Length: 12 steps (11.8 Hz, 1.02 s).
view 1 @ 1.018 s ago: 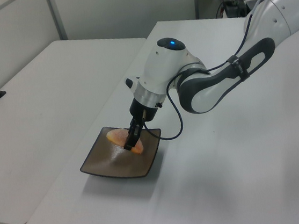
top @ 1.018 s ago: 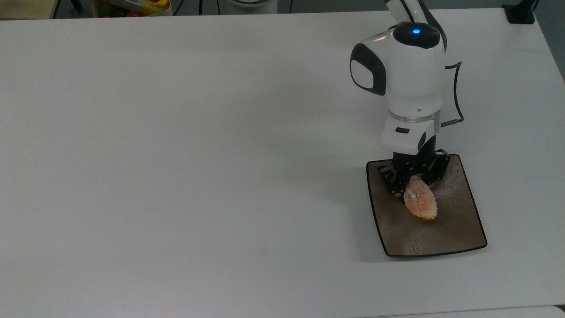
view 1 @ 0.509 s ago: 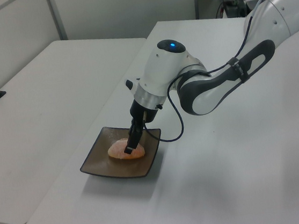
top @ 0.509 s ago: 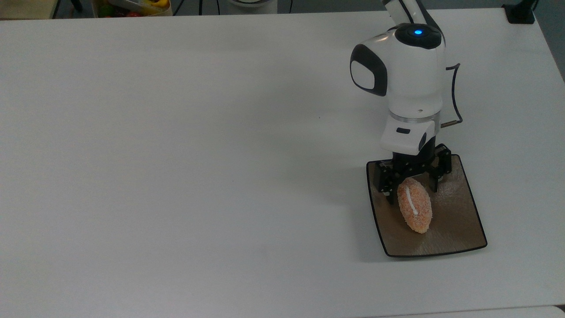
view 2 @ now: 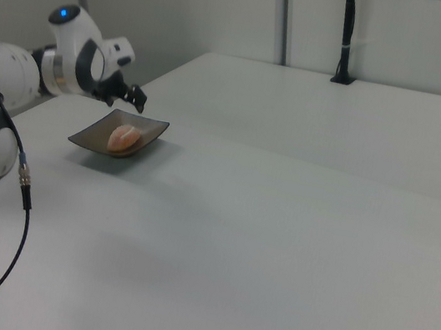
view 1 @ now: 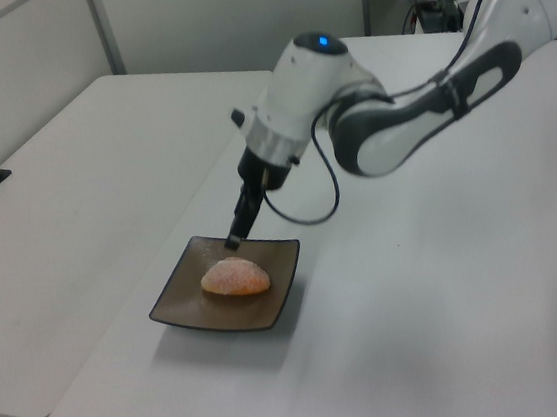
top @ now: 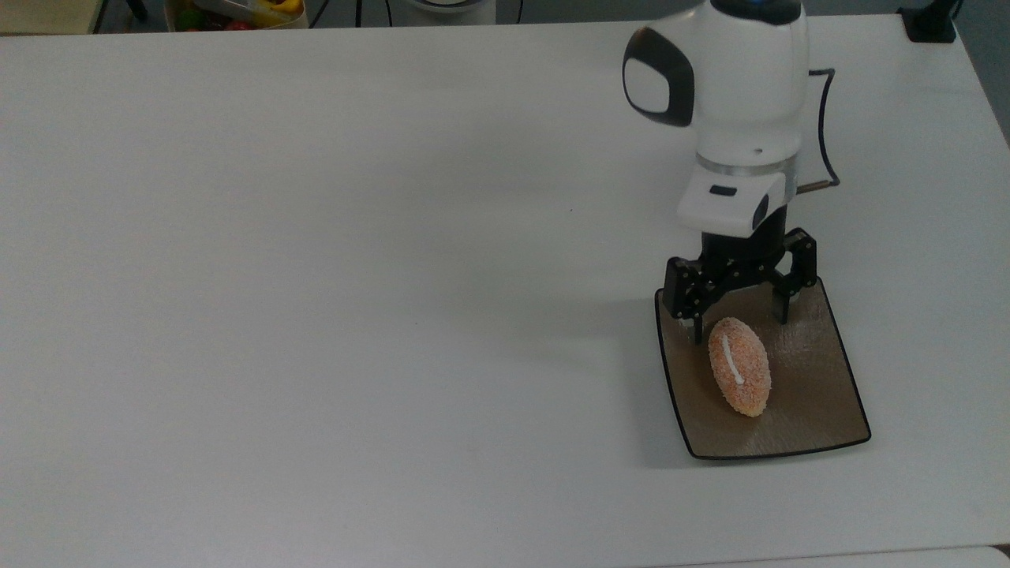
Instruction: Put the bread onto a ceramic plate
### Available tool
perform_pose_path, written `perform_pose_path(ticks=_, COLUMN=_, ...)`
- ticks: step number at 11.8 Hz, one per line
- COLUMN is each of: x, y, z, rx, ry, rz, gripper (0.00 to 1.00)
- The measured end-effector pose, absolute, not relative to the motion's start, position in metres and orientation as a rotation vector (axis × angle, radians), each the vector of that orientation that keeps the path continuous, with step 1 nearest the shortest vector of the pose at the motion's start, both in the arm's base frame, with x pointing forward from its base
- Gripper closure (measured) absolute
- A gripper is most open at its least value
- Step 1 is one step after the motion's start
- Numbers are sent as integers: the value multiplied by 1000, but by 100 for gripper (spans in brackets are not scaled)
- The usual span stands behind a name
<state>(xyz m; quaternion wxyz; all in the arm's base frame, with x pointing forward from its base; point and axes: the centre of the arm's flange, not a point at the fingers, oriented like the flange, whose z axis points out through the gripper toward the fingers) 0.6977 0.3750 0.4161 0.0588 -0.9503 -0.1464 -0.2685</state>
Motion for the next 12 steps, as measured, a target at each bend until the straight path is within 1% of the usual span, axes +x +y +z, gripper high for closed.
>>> perform_pose_path(ticks=3, x=682, y=325, z=504, rx=-2966, ry=-364, rz=-760, gripper=0)
perform_pose_path(ticks=4, x=669, y=308, z=527, rx=-3007, ry=-341, rz=-714, gripper=0)
perform_pose_path(ticks=7, x=614, y=254, z=593, rx=-3101, ry=-220, rz=-507, gripper=0)
perform_pose_path(ticks=9, x=579, y=212, z=617, rx=-3163, ry=-125, rz=-309, gripper=0)
perform_pose_path(ticks=12, x=544, y=155, z=628, rx=-3193, ry=24, rz=-101, gripper=0)
